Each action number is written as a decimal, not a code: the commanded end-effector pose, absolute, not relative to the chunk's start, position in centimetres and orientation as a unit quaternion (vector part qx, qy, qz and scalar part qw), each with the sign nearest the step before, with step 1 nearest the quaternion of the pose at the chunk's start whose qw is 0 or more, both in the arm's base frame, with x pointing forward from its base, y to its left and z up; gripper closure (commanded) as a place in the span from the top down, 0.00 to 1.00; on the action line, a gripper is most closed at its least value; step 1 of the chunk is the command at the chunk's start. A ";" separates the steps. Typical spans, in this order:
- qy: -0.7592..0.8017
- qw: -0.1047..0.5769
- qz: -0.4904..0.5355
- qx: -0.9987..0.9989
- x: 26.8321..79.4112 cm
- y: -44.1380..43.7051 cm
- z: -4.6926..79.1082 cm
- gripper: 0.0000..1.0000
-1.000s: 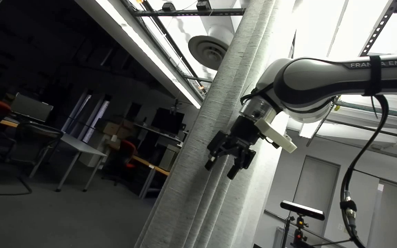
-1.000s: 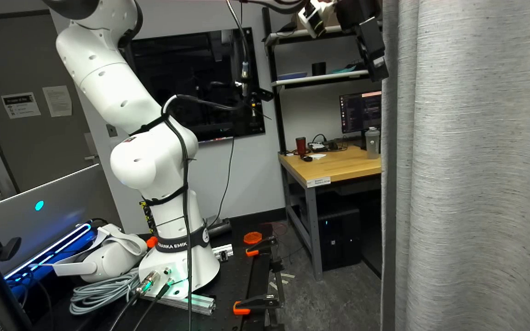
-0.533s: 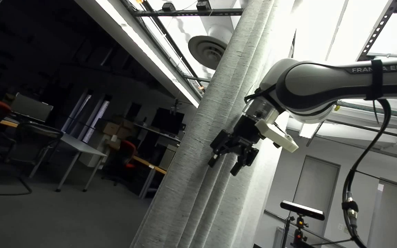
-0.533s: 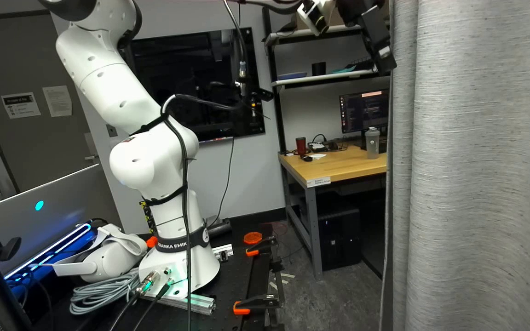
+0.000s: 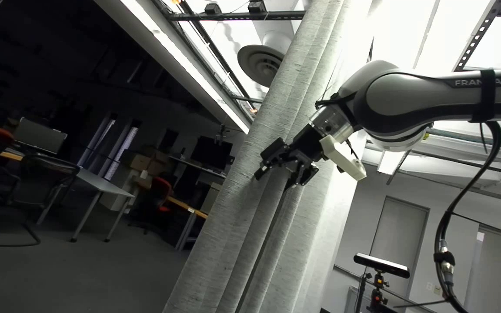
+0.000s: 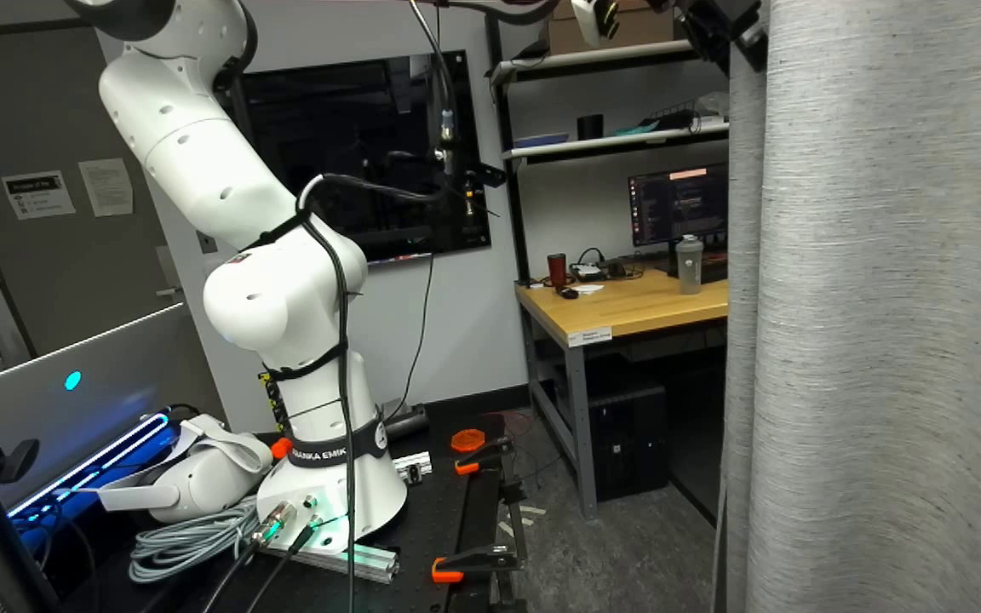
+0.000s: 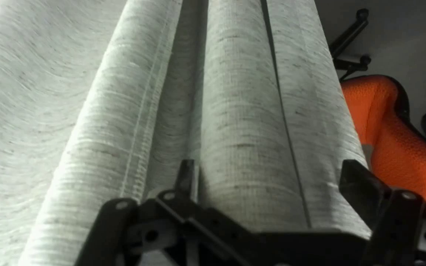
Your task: Move the curtain to the left
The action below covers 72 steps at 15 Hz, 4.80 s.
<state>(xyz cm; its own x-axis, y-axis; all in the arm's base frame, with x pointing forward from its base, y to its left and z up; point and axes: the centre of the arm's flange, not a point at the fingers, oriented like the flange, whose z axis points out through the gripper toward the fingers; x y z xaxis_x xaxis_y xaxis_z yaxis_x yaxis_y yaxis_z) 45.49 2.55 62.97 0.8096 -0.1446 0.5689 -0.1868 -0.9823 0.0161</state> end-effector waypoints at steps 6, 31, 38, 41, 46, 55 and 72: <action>-0.005 0.008 0.422 0.906 46.0 6.1 67.6 1.00; -0.002 -0.025 0.602 0.798 52.2 7.2 77.8 0.26; 0.052 -0.053 0.573 0.816 53.6 13.2 75.4 0.00; 0.107 -0.077 0.563 0.816 50.8 20.0 73.8 0.01; 0.196 -0.127 0.552 0.800 44.2 29.9 73.5 0.01; 0.298 -0.171 0.518 0.783 33.7 42.2 72.1 0.01; 0.366 -0.194 0.525 0.744 21.9 47.2 71.5 0.01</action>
<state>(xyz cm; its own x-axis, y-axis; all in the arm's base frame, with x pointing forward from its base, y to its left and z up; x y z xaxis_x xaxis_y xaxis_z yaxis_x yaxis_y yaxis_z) 24.46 44.48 77.99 0.1041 0.2347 0.9665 0.7039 -0.7039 0.0951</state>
